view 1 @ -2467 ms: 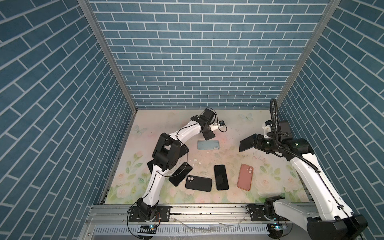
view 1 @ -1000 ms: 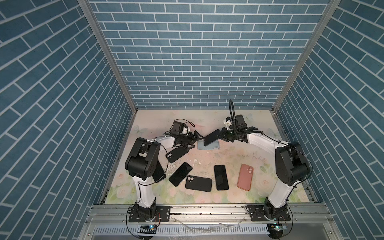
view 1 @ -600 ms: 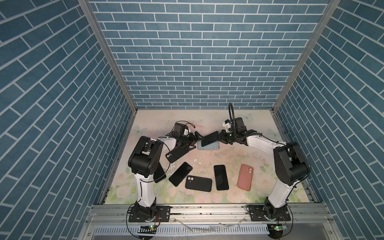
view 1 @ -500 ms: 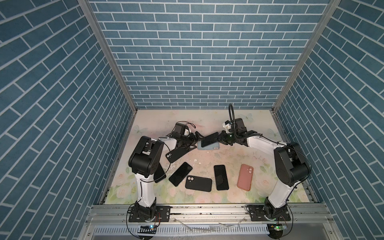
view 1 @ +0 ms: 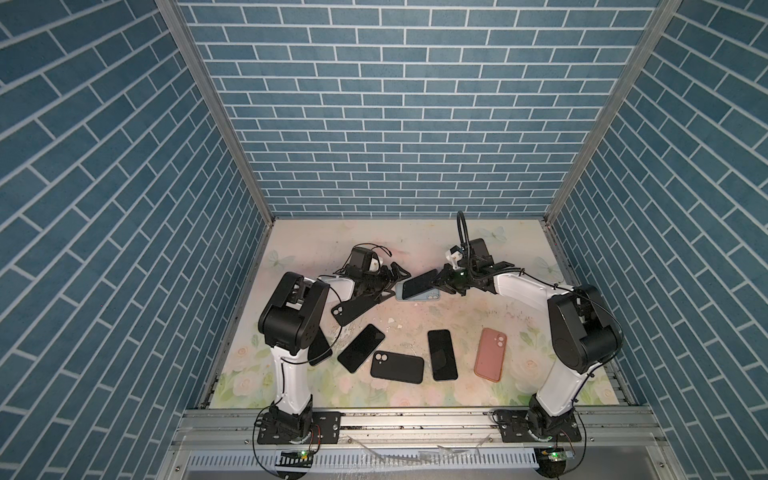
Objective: Put the phone into the phone case
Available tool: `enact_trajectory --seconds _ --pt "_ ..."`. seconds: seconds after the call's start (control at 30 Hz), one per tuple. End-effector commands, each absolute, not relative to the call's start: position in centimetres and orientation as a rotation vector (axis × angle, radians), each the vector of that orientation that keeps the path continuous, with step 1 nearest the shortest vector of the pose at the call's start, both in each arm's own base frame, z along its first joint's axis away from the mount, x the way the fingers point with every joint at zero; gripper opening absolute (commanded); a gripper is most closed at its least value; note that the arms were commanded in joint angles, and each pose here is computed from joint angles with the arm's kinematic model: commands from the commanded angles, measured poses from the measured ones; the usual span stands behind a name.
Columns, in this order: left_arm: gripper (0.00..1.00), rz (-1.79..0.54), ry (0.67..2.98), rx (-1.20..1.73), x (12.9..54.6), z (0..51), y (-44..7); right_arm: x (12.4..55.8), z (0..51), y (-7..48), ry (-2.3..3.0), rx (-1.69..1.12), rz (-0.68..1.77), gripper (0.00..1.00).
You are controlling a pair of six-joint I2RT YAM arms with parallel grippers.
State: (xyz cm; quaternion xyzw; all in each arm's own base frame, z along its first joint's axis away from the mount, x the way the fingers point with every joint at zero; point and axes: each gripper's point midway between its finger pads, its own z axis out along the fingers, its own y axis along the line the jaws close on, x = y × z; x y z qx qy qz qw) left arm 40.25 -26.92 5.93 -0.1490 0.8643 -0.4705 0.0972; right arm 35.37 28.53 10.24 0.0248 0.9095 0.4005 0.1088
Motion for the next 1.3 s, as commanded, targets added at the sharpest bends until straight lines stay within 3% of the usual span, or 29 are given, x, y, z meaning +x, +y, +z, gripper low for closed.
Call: enact_trajectory --seconds 0.0,0.6,1.07,1.27 --pt "1.00 -1.357 2.608 -0.467 39.5 3.8 -26.9 34.0 7.9 28.6 2.798 0.138 1.175 0.00" --pt "1.00 -1.351 2.626 -0.430 40.2 3.5 -27.7 31.2 1.3 27.8 2.995 0.086 1.084 0.00" --pt "1.00 -1.335 2.654 -0.407 40.4 3.1 -28.0 30.7 -2.9 25.9 3.103 0.072 0.877 0.00" --pt "0.99 -1.329 2.661 -0.412 40.2 2.9 -28.0 30.8 -3.5 25.2 3.107 0.080 0.808 0.12"
